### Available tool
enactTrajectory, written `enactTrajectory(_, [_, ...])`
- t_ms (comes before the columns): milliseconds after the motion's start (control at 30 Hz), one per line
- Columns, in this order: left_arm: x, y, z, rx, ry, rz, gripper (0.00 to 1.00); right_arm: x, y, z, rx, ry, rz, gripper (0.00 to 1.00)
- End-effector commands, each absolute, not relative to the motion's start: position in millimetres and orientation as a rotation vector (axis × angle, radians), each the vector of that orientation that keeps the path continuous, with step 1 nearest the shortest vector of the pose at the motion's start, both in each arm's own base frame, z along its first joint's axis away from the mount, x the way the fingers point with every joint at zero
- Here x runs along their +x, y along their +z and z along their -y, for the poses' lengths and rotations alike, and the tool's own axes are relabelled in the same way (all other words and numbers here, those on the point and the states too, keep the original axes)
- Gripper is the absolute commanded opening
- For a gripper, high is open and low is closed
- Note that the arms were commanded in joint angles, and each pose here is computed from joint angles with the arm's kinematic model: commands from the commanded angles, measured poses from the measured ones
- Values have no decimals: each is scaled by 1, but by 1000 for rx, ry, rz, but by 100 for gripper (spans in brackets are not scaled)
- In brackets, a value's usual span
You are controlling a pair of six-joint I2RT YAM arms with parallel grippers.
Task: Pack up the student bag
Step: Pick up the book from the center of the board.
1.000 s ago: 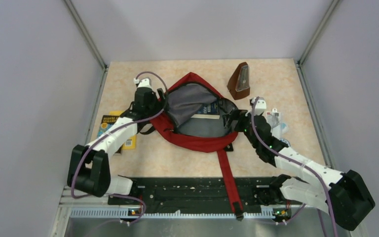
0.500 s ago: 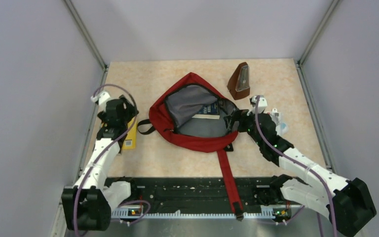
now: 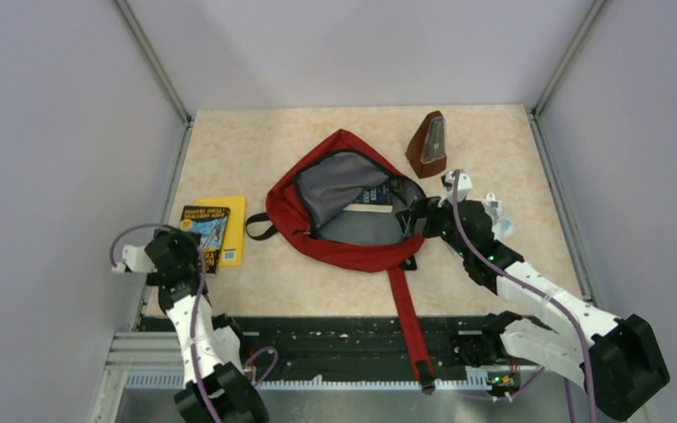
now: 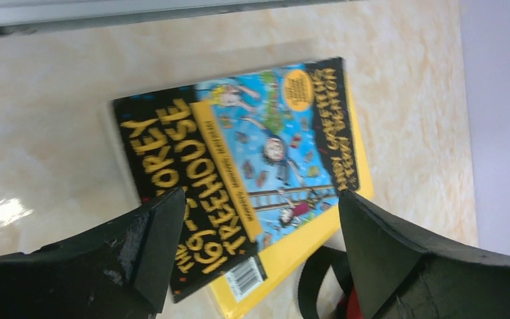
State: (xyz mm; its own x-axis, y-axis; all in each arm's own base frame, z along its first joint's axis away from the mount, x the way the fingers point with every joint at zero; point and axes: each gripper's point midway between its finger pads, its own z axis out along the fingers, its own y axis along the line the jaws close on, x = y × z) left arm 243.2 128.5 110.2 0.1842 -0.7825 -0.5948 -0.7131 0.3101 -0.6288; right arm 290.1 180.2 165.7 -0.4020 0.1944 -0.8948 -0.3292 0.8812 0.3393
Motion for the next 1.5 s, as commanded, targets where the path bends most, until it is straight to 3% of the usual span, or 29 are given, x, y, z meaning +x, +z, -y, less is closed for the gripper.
enactTrajectory(0, [231,100,-137,-1529,-191,-1413,90,301,193,-190,-114,619,-1841,99])
enactTrajectory(333, [210,79,-156,-1604,-102,-1347,89,305,181,-198,-130,634,-1899,99])
enactTrajectory(1133, [223,47,-175,-1666,-302,-1335,85,309,173,-202,-130,646,-1933,99])
enactTrajectory(1233, [229,46,-172,-1661,-350,-1344,64,310,175,-201,-125,644,-1926,99])
enactTrajectory(1467, [228,52,-173,-1621,-334,-1325,31,312,178,-200,-120,637,-1917,99])
